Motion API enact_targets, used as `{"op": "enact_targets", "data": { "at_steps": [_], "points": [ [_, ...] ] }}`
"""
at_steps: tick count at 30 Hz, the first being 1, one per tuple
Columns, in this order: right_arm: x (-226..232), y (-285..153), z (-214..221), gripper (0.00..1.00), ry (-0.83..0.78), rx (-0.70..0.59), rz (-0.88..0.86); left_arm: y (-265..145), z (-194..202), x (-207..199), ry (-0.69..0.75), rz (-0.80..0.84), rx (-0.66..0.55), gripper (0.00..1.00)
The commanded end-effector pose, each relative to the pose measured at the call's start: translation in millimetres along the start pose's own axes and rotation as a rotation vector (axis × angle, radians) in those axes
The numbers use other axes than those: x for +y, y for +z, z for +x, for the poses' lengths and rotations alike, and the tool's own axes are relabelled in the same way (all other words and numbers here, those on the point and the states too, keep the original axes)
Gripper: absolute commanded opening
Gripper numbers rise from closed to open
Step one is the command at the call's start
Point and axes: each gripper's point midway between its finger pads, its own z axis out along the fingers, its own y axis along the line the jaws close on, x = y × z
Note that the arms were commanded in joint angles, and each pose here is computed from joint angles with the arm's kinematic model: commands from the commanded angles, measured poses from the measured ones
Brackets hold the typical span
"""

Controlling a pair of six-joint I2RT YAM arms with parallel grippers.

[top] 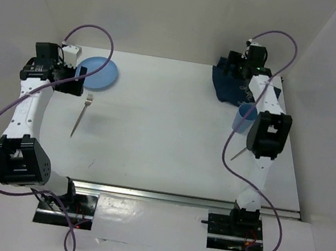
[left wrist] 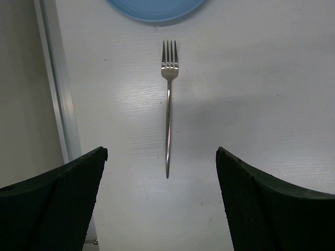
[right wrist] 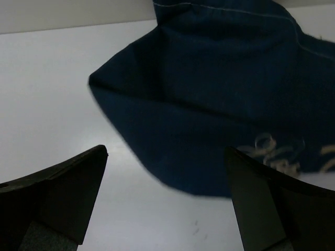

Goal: Set the dinner table for one person

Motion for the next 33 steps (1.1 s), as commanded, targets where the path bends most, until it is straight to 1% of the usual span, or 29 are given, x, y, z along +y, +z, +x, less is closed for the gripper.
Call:
{"op": "enact_targets", "data": {
  "at_steps": [1,2,3,4,6,7,9,11,12,13,14,16,17,18,19,20,21,22,23,24,25,26,27,28,29,30,31,32,33],
  "points": [
    [15,50,-25,1.0,-0.17,-0.094,-0.022,13,-11,1,0.031,-0.011,-0.013,0.91],
    [20,55,-44,1.0,-0.2,-0.146,-0.016,16,-13,2,0.03,-0.01,-0.01,0.91],
    [17,87,-19,1.0,-0.226,-0.11,-0.003,26,-8,-1,0.023,-0.007,0.021,0.91],
    [28,98,-20,1.0,-0.288,-0.137,-0.004,30,-5,-1,0.022,-0.004,0.035,0.91],
    [34,118,-10,1.0,-0.337,-0.156,0.01,36,-8,0,0.012,-0.003,0.041,0.91],
    [41,121,-4,1.0,-0.343,-0.151,0.0,44,-2,0,0.009,0.004,0.066,0.91],
    [45,127,14,1.0,-0.35,-0.118,-0.008,47,-8,-2,0.006,0.01,0.068,0.91],
    [55,127,28,0.78,-0.35,-0.089,-0.04,49,-7,-2,0.005,0.013,0.079,0.91],
    [69,123,27,0.68,-0.358,-0.095,-0.074,48,-12,-3,0.006,0.019,0.066,0.91],
    [80,123,37,0.59,-0.366,-0.072,-0.108,51,-10,-3,0.004,0.022,0.076,0.91],
    [93,121,44,0.28,-0.373,-0.056,-0.159,50,-14,-4,0.005,0.031,0.065,0.91],
    [111,111,44,0.0,-0.397,-0.046,-0.19,48,-19,-5,0.006,0.037,0.051,0.91],
    [129,105,48,0.0,-0.411,-0.041,-0.221,48,-19,-6,-0.003,0.037,0.051,0.91],
    [147,97,55,0.0,-0.419,-0.022,-0.292,48,-19,-6,-0.003,0.037,0.051,0.91],
    [164,81,51,0.0,-0.426,-0.024,-0.351,48,-19,-7,-0.003,0.046,0.049,0.91],
    [188,68,59,0.0,-0.442,-0.011,-0.416,45,-21,-7,-0.002,0.044,0.04,0.91],
    [199,61,81,0.0,-0.436,0.04,-0.463,44,-18,-8,0.007,0.045,0.044,0.91],
    [213,36,72,0.0,-0.431,0.024,-0.497,38,-17,-8,0.008,0.043,0.034,0.91],
    [235,20,81,0.0,-0.417,0.034,-0.552,36,-18,-8,0.019,0.039,0.019,0.91],
    [241,8,115,0.0,-0.401,0.114,-0.62,36,-9,-10,0.029,0.044,0.034,0.91],
    [256,-21,104,0.0,-0.386,0.083,-0.673,30,-11,-8,0.042,0.029,0.015,0.91],
    [270,-39,117,0.0,-0.388,0.111,-0.717,29,-8,-8,0.057,0.03,0.016,0.91],
    [269,-48,140,0.0,-0.378,0.164,-0.719,32,-4,-9,0.056,0.032,0.025,0.91],
    [276,-72,127,0.0,-0.373,0.132,-0.736,29,-6,-8,0.068,0.029,0.014,0.91],
    [279,-83,125,0.13,-0.34,0.138,-0.733,30,-2,-9,0.067,0.032,0.023,0.93],
    [271,-84,127,0.31,-0.311,0.145,-0.689,30,-2,-9,0.076,0.032,0.023,0.93],
    [268,-89,121,0.57,-0.282,0.133,-0.656,30,-3,-15,0.082,0.053,0.018,0.93],
    [265,-100,106,0.72,-0.22,0.105,-0.617,30,-4,-17,0.082,0.066,0.014,0.93],
    [249,-93,95,0.81,-0.184,0.077,-0.516,31,-7,-21,0.09,0.074,0.016,0.93]
  ]
}}
